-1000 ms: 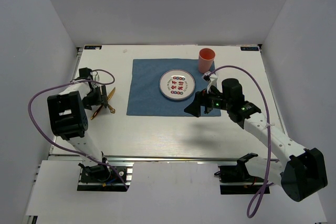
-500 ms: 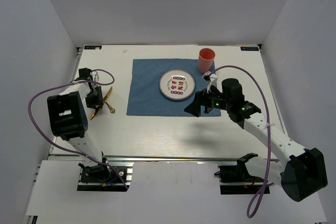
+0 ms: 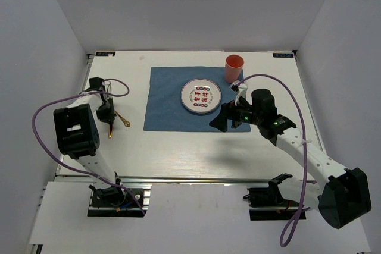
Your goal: Set the dinner table for one person
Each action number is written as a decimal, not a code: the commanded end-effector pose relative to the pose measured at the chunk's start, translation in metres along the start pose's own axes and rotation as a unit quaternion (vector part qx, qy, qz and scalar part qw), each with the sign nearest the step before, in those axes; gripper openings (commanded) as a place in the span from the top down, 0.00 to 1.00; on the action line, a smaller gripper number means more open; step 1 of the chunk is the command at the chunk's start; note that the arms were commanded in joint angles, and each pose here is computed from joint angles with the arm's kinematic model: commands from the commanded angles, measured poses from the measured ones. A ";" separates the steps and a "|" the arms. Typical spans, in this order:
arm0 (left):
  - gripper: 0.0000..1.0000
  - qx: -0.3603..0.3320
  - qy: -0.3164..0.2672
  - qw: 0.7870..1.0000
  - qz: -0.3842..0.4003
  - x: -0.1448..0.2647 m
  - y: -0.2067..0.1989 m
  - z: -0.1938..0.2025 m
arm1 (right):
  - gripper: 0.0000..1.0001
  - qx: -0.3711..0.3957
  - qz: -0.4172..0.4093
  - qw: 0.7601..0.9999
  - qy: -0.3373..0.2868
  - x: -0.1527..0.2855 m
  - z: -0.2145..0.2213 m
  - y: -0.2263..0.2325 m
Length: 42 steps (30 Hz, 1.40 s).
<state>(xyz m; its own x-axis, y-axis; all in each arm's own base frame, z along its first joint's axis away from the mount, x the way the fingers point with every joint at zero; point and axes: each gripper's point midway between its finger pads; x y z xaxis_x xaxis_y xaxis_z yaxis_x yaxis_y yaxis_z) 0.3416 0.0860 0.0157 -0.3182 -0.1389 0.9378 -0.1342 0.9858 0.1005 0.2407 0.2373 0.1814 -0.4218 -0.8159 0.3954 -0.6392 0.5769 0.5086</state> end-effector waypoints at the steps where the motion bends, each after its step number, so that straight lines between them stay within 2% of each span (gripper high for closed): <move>1: 1.00 -0.003 0.002 1.000 -0.009 -0.001 0.000 -0.003 | 0.11 0.019 -0.003 1.000 -0.020 0.001 -0.011 0.003; 7: 1.00 -0.003 -0.048 0.999 0.013 0.026 -0.007 -0.040 | 0.11 0.018 0.000 1.000 -0.020 0.001 -0.012 0.001; 8: 1.00 0.018 -0.063 0.998 0.015 0.037 -0.008 -0.051 | 0.11 0.017 -0.002 1.000 -0.019 0.001 -0.012 0.003; 15: 1.00 0.044 -0.130 0.990 0.039 0.088 -0.021 -0.092 | 0.11 0.014 0.005 1.000 -0.019 0.000 -0.012 -0.001; 21: 1.00 0.082 -0.185 0.974 0.099 0.150 -0.051 -0.101 | 0.11 -0.017 0.066 0.997 -0.045 0.006 -0.022 -0.017; 23: 1.00 0.108 -0.186 0.969 0.122 0.158 -0.062 -0.095 | 0.11 -0.037 0.092 0.993 -0.059 0.012 -0.028 -0.020; 27: 1.00 0.153 -0.195 0.946 0.207 0.188 -0.100 -0.084 | 0.11 -0.065 0.158 0.980 -0.100 0.035 -0.044 -0.029; 31: 1.00 0.196 -0.163 0.927 0.276 0.185 -0.140 -0.075 | 0.11 -0.078 0.200 0.966 -0.143 0.064 -0.060 -0.028; 38: 1.00 0.146 -0.134 0.920 0.338 0.185 -0.241 -0.073 | 0.11 -0.106 0.277 0.939 -0.173 0.104 -0.069 -0.034; 41: 1.00 0.098 -0.122 0.915 0.371 0.194 -0.311 -0.068 | 0.11 -0.115 0.296 0.932 -0.173 0.117 -0.069 -0.032; 42: 1.00 0.104 -0.123 0.916 0.367 0.191 -0.314 -0.075 | 0.11 -0.117 0.300 0.930 -0.177 0.121 -0.072 -0.032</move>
<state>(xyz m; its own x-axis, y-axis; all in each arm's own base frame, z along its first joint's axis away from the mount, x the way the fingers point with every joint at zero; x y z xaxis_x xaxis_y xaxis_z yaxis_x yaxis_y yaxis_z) 0.3684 -0.1977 0.1474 -0.5241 0.4371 0.7309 -0.0522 0.8401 -0.5399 0.2588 0.1428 0.2518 -0.8362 -0.3709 0.4041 -0.1677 0.8743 0.4554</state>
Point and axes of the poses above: each gripper's point midway between its finger pads, its own x axis back along the fingers, its own y axis along the line the jaws close on, z = x × y, and after that the axes turned 5 degrees about -x, right-handed
